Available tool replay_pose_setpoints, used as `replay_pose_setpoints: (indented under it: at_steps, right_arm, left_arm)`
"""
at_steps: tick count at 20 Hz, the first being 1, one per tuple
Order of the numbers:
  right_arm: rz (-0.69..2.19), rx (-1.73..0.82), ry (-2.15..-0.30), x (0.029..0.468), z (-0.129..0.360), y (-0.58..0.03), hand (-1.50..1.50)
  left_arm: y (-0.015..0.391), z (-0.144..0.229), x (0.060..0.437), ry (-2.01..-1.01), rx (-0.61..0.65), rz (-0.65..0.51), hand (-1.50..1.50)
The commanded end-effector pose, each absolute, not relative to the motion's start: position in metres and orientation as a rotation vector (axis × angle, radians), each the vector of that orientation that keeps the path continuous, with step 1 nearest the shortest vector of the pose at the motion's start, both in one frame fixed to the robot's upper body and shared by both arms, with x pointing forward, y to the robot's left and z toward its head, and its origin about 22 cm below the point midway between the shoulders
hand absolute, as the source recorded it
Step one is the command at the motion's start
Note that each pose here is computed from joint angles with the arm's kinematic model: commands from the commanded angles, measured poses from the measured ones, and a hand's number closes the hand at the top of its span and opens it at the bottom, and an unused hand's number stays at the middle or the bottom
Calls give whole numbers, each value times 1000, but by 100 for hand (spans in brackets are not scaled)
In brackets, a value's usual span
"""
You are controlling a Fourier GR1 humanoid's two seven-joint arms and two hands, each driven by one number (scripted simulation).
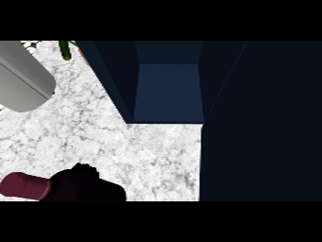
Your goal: Pick up the wine, place it into the cabinet and close the cabinet
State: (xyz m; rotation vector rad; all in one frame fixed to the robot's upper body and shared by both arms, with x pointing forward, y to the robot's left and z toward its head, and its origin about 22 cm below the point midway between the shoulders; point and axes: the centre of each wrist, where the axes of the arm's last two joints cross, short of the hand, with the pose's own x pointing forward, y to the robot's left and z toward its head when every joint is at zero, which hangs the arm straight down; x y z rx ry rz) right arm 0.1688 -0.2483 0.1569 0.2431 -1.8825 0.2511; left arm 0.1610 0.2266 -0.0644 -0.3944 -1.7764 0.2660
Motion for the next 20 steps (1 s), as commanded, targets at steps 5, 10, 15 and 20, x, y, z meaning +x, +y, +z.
replay_pose_setpoints:
  at_steps: [5, 10, 15, 20]
  right_arm:
    - [257, 254, -1897, 168, 162, -249, -150]
    - [235, 245, -1895, 168, 142, -255, -150]
    - [248, 238, -1892, 177, 143, -258, -150]
    - [247, 245, -1884, 184, 137, -248, -150]
  left_arm:
    - [198, 19, 199, -1853, -373, 278, 150]
    - [172, 28, 210, -1805, -400, 277, 150]
    - [147, 67, 254, -1836, -361, 258, 150]
    - [131, 56, 267, -1868, -282, 211, 150]
